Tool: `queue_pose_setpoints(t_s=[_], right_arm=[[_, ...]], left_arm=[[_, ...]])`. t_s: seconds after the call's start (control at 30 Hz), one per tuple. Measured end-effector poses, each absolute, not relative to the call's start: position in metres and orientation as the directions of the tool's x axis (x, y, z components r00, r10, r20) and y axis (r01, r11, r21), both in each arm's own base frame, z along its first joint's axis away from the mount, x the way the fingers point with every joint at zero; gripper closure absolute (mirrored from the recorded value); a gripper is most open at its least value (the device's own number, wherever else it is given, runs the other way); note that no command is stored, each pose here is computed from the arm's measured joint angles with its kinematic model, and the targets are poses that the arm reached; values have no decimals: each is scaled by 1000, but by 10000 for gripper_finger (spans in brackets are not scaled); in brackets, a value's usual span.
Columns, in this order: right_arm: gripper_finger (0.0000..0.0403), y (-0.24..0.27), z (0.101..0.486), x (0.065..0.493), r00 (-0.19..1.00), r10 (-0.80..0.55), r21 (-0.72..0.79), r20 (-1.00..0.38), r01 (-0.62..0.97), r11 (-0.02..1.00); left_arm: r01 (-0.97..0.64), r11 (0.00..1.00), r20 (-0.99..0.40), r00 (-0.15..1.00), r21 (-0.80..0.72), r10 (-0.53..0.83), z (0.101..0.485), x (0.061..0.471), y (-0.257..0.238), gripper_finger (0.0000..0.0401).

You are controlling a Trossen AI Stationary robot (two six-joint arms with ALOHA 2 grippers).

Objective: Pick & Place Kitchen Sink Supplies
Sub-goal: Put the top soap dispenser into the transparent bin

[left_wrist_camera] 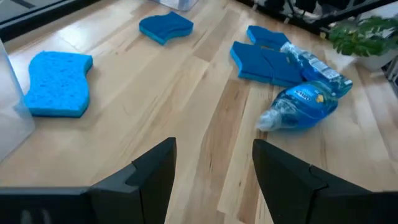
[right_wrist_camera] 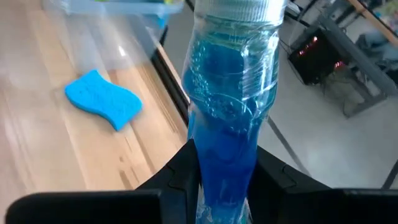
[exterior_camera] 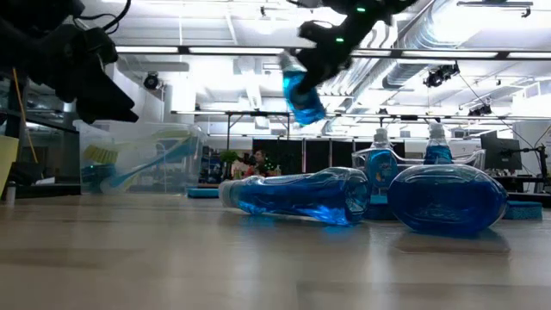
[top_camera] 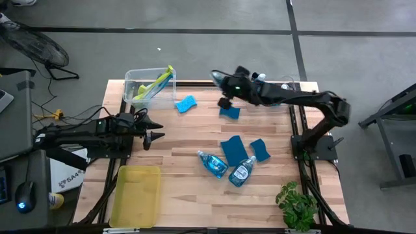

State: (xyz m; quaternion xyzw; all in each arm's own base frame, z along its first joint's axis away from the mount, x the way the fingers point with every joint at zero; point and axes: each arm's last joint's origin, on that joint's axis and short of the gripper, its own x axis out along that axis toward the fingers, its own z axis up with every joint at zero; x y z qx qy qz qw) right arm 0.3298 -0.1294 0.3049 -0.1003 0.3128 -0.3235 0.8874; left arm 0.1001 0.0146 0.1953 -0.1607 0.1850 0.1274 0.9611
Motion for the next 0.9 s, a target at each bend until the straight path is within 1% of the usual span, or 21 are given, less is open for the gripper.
queue_pose_setpoints(t_s=[0.1,0.27,0.47,0.57,0.73,0.9], right_arm=[[316,-124,298,299,585,-668,-337,-461,580,741],[316,-107,290,248,589,-736,-255,-335,695,672],[316,-92,265,202,540,-793,-149,-283,791,593],[316,-88,251,188,512,-821,-93,-251,832,547],[316,-86,230,178,458,-860,-61,-223,874,481],[316,-85,217,175,444,-872,-57,-209,884,464]], left_arm=[[-282,917,-369,914,-283,168,193,97,14,192],[-246,927,-317,936,-283,152,196,93,13,192],[-211,938,-272,953,-275,135,201,93,12,192],[-209,938,-268,954,-275,134,201,93,12,192],[-212,935,-270,954,-284,135,201,93,12,192],[-216,930,-271,953,-298,135,201,93,12,192]])
